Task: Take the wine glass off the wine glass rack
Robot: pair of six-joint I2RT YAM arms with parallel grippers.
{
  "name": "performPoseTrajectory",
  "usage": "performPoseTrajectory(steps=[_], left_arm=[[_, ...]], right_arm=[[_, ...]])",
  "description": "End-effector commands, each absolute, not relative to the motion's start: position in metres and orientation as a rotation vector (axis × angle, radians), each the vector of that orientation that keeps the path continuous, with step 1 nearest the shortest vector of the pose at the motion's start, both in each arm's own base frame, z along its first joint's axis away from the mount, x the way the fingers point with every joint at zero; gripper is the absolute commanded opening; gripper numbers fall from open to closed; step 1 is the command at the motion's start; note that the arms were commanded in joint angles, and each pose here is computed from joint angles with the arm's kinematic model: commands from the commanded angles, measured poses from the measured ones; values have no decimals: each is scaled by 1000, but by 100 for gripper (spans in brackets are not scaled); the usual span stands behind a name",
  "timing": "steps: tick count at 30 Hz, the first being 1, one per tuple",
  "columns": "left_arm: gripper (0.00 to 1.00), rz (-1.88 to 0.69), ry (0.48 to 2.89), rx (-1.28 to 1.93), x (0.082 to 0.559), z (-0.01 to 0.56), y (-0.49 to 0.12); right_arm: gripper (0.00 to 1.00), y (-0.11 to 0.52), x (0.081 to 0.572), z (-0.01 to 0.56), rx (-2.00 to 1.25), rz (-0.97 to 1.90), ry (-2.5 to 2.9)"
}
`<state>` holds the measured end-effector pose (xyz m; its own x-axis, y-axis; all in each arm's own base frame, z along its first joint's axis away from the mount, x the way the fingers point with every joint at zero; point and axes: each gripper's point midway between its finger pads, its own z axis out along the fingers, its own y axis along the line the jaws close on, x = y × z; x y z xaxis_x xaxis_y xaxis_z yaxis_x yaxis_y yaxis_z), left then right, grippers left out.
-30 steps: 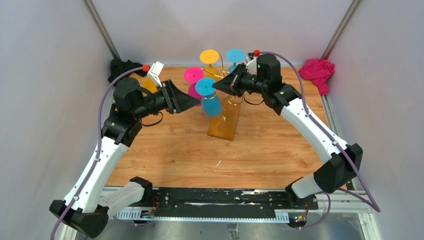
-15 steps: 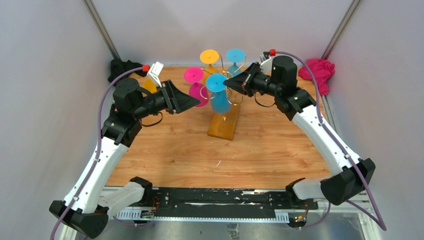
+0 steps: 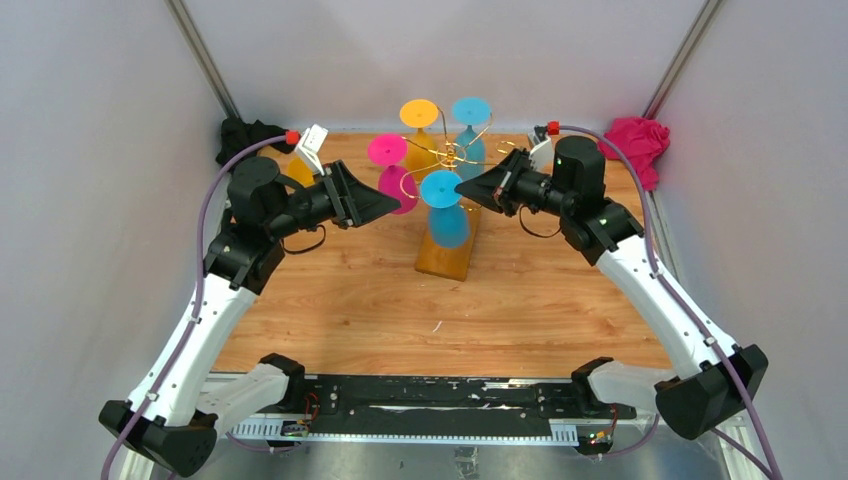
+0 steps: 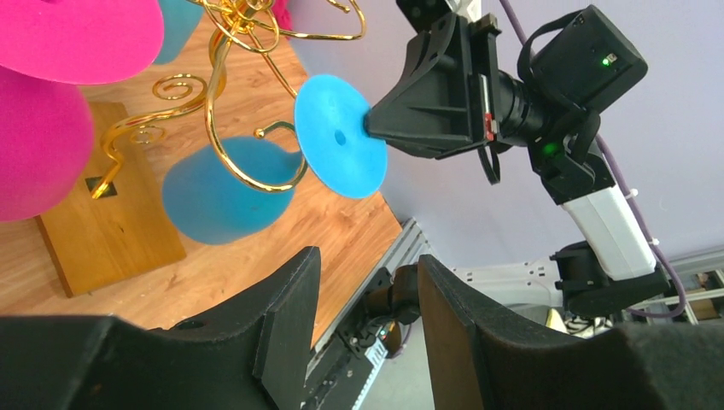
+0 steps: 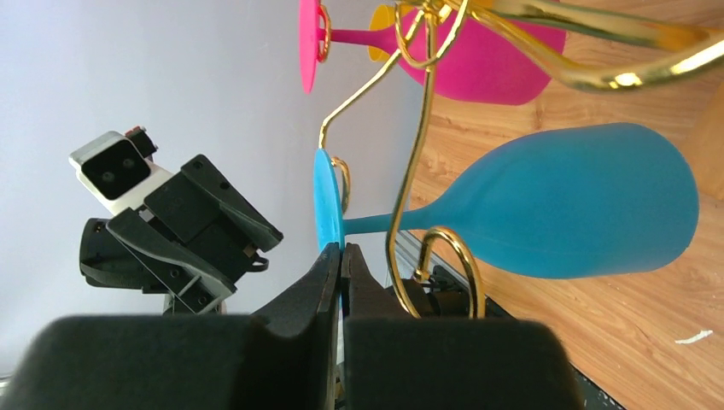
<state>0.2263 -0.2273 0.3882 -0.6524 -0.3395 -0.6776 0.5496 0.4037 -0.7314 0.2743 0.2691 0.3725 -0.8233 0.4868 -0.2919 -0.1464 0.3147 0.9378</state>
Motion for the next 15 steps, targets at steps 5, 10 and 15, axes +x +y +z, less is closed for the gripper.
performPoseTrajectory(steps=[5,10,15], left_arm=[[50,-1331,1825,141,230,386,-224],[49,-1263,1831,110,234,382,-216],[50,-1196,1796,116,227,395,-205]], right_arm=[[0,273,239,388,173,1614,2020],[0,285,201,419,-6,1671,1979],[0,276,159,462,-177,1721,1845]])
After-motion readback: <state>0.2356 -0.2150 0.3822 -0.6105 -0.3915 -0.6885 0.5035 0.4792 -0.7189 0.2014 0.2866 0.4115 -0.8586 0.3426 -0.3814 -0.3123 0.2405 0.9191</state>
